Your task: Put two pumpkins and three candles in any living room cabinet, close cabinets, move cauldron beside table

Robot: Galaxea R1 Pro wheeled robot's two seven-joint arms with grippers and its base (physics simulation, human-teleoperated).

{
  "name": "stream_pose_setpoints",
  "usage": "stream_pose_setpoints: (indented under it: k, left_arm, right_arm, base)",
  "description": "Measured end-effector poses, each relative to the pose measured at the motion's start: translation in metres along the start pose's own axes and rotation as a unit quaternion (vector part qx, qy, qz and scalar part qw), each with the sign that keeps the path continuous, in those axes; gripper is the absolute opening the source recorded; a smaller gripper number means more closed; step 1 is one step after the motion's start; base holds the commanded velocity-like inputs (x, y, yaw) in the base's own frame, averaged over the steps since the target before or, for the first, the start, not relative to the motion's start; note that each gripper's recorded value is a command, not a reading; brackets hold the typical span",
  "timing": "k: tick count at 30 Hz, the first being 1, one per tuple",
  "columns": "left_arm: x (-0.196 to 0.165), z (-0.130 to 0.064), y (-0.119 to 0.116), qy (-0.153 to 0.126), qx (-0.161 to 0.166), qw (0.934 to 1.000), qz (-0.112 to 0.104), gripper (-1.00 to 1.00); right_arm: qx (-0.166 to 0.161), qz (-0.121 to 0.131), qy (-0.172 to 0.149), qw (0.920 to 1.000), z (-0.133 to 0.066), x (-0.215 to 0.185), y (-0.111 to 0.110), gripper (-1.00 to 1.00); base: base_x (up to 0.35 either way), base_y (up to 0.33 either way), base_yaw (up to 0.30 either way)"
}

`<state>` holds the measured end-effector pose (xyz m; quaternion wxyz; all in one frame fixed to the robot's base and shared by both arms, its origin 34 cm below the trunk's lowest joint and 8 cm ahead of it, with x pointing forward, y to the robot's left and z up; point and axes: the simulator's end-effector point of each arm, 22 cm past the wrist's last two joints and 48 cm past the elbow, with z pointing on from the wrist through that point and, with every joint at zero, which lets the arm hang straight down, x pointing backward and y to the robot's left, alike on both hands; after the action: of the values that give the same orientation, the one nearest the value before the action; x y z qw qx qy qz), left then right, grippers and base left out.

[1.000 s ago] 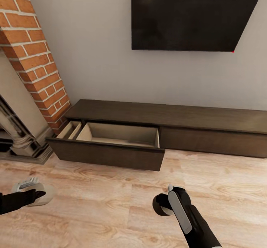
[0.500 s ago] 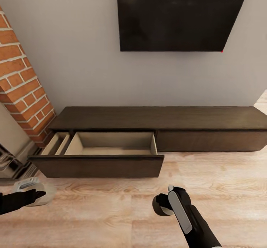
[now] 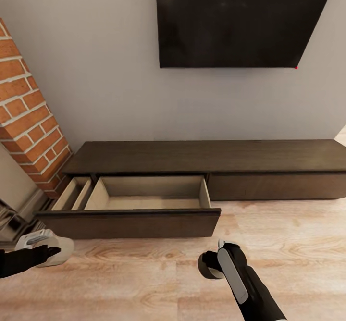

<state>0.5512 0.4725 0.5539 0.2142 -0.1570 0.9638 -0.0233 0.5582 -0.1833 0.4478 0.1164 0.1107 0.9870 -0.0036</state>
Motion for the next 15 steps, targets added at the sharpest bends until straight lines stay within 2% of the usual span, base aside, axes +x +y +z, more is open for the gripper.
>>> stream_pose_setpoints:
  k: [10,15]
  left_arm:
    - [-0.0009,-0.0005,-0.0001,-0.002,0.001,1.0,-0.001,-1.0]
    - [-0.0016,-0.0007,0.0001,-0.003,0.002,1.0,-0.003,-1.0]
  right_arm:
    - [-0.003,0.009,-0.001,1.0,-0.0001,-0.0018,-0.0006,-1.0]
    - [0.0,0.005,-0.001,1.0,0.0001,-0.001,-0.0003,-1.0]
  base:
    - [0.248,0.149,0.0]
    - [0.078,0.063,0.0]
